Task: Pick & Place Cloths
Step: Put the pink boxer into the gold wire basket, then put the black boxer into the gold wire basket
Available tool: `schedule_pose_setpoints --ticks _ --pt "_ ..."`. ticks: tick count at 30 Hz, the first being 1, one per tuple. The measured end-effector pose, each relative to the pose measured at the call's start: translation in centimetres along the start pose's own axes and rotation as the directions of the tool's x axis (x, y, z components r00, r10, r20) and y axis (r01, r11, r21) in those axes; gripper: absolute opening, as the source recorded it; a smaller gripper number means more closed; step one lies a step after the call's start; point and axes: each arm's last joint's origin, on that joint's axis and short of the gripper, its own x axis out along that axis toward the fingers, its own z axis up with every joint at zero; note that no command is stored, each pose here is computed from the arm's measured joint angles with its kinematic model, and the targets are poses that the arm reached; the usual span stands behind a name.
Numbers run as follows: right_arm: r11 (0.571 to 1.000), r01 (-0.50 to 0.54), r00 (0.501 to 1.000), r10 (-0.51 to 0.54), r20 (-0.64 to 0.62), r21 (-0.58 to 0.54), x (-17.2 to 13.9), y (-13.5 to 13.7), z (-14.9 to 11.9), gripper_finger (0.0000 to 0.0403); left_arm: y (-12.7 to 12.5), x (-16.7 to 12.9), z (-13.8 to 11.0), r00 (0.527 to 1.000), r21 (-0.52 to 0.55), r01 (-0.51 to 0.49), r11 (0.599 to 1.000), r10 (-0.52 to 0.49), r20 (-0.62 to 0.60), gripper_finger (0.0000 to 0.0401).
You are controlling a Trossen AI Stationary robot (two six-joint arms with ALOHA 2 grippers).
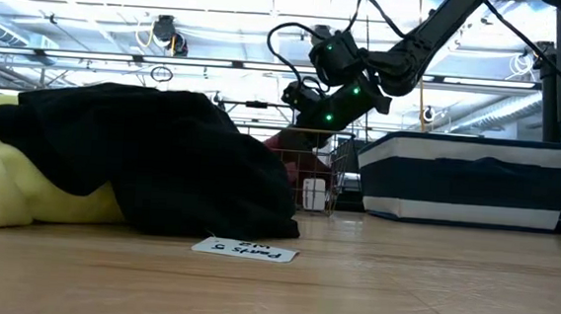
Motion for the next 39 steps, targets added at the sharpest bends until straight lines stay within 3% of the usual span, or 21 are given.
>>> schedule_pose_setpoints --ticks 9,16,24,39 --pt "0.998 -0.022 1.000 0.022 -0.018 0.052 -0.2 0.7 0.0 0.0153 -0.1 0.0 0.0 1.000 -0.006 0.005 1.000 -0.005 0.001 0.0218" --pt "0.996 -0.043 0.998 0.046 -0.043 0.074 -1.7 0.7 0.9 0.0201 -0.1 0.0 0.0 1.000 -0.008 0.006 1.000 -0.006 0.001 0.0218" --pt "0.994 -0.051 0.998 0.054 -0.027 0.094 -4.6 -0.4 2.9 0.0231 -0.3 0.0 0.1 1.000 -0.026 0.025 0.999 -0.025 0.005 0.0218" --pt "0.990 -0.143 0.962 0.134 0.237 0.021 -13.1 1.1 8.7 0.0234 -1.0 0.0 0.3 0.997 -0.054 0.072 0.996 -0.071 0.018 0.0218"
